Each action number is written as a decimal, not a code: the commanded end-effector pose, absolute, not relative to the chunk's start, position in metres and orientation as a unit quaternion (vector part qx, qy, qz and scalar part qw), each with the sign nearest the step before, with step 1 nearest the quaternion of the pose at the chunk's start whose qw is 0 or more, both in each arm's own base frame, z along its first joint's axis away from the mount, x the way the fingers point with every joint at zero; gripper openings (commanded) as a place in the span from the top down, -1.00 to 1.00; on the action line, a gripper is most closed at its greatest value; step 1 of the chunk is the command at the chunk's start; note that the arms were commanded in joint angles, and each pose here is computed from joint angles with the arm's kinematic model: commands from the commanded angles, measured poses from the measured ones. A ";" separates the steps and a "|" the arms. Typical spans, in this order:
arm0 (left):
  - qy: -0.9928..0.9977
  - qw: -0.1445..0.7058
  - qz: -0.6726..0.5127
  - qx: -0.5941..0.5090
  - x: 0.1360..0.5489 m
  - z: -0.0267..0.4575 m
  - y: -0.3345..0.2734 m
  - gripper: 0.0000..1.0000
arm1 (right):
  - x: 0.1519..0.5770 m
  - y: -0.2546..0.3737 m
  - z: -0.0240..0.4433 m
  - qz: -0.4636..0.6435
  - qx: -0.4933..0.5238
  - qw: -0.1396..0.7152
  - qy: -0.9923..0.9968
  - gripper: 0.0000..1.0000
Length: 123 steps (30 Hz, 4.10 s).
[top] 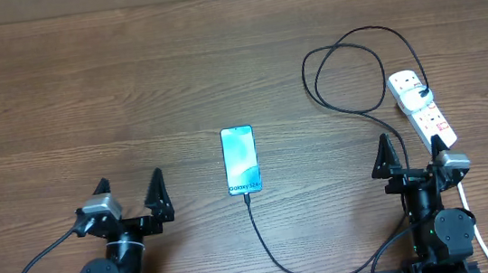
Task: Plug charger to phone and switch on socket
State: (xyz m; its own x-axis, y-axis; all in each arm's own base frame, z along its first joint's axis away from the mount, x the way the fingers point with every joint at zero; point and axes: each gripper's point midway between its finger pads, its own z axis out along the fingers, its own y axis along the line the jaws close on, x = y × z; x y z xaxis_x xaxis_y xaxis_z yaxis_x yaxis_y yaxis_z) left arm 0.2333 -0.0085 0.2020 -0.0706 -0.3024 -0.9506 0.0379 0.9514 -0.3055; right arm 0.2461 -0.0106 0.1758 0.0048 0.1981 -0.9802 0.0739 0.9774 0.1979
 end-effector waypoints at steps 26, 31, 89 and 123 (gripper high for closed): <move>0.736 0.675 0.008 0.050 0.245 0.157 -0.007 -0.99 | 0.246 -0.013 0.173 0.038 0.099 0.703 0.704 -1.00; 0.739 0.674 -0.004 0.002 0.245 0.155 0.001 -0.99 | 0.246 -0.013 0.173 0.038 0.100 0.703 0.703 -1.00; 0.737 0.675 -0.020 -0.025 0.245 0.156 0.003 -0.99 | 0.246 -0.013 0.173 0.038 0.100 0.703 0.704 -1.00; 0.737 0.675 -0.020 -0.025 0.245 0.156 0.003 -0.99 | 0.246 -0.013 0.173 0.038 0.100 0.703 0.703 -1.00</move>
State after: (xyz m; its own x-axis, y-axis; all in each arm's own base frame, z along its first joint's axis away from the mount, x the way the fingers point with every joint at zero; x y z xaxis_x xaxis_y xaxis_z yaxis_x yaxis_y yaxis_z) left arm 0.2450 -0.0015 0.1576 -0.0928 -0.0522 -0.9943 0.0135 0.9985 -0.0537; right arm 0.2461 -0.0105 0.1758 0.0047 0.1978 -0.9802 0.0735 0.9775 0.1976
